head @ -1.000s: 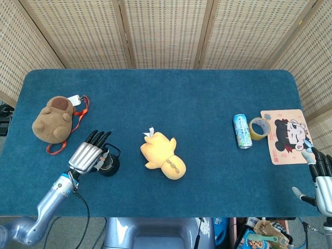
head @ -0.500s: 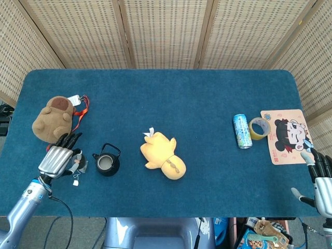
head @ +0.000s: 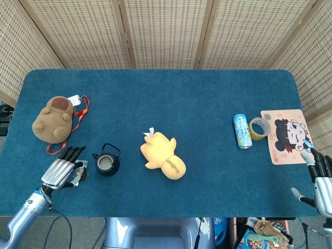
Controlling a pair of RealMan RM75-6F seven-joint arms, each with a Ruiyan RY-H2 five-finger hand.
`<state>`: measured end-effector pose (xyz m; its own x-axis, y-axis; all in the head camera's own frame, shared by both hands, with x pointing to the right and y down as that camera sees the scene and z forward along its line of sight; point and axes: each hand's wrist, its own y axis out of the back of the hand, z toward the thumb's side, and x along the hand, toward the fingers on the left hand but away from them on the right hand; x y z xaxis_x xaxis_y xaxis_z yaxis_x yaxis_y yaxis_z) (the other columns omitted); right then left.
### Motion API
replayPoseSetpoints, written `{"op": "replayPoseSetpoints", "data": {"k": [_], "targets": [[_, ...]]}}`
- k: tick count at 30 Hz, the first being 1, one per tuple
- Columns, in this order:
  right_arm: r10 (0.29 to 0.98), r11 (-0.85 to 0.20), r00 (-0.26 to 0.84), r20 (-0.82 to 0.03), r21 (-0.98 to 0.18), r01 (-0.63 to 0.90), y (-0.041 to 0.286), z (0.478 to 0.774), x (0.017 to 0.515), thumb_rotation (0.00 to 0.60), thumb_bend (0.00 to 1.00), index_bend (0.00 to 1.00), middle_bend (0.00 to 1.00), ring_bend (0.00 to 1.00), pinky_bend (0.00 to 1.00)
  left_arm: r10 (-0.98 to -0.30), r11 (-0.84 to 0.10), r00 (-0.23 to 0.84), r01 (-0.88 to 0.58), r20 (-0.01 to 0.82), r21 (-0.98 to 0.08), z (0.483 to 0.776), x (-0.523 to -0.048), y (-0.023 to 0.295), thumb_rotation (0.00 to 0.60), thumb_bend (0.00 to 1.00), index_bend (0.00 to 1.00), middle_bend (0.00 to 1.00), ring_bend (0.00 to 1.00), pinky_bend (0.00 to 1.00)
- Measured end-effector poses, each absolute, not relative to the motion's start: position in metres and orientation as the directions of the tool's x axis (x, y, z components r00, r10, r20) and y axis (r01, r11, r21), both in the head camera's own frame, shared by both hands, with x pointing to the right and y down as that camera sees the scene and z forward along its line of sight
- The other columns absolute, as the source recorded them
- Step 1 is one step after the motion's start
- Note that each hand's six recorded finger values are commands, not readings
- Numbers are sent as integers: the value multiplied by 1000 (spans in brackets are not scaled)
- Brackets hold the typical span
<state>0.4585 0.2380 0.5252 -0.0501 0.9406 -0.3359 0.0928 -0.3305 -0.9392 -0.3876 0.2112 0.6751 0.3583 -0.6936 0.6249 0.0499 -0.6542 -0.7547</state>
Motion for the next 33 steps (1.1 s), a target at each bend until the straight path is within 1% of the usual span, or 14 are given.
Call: {"op": "replayPoseSetpoints", "data": {"k": [5,7,9,10,12,15,18,20,23,27,30,33], "targets": [[941,-328,-53,-334,-939,99,237,524,460,600,0,0,0,0,0,-682,-661,364,64,635,-747,682,-384,218,600,426,590,0,0,0],[941,-328,-52,-334,-939,100,237,523,460,600,0,0,0,0,0,-682,-663,357,67,639,-745,683,-385,218,600,427,537,0,0,0],[941,-328,-51,-334,-939,100,238,523,460,600,0,0,0,0,0,-681,-669,350,61,644,-741,683,-386,219,600,412,395,0,0,0],[941,-328,-50,-334,-939,100,238,523,460,600,0,0,0,0,0,-680,-672,349,58,645,-739,683,-386,219,600,395,345,0,0,0],[941,-328,-50,-334,-939,100,238,523,460,600,0,0,0,0,0,-676,-678,351,48,648,-734,682,-386,220,600,336,219,0,0,0],[941,-328,-49,-334,-939,100,238,523,459,600,0,0,0,0,0,-678,-678,363,28,639,-735,678,-386,220,600,302,105,0,0,0],[941,-328,-49,-334,-939,101,238,522,459,600,0,0,0,0,0,-697,-660,376,-4,611,-751,668,-386,217,600,294,16,0,0,0],[942,-327,-48,-333,-939,102,239,522,458,600,0,0,0,0,0,-717,-642,379,-34,584,-766,658,-387,213,600,284,0,0,0,0],[942,-325,-46,-331,-940,104,239,521,458,600,0,0,0,0,0,-766,-591,375,-89,523,-802,635,-389,206,600,237,0,0,0,0],[943,-324,-43,-330,-940,107,239,520,458,600,0,0,0,0,0,-840,-499,330,-155,431,-853,599,-393,201,600,175,0,0,0,0],[944,-323,-40,-329,-940,108,240,520,457,600,0,0,0,0,0,-884,-424,273,-130,379,-896,580,-400,200,600,145,0,0,0,0],[944,-321,-39,-326,-941,109,240,519,457,600,0,0,0,0,0,-922,-352,202,-89,329,-932,562,-406,204,600,143,0,0,0,0]]}}
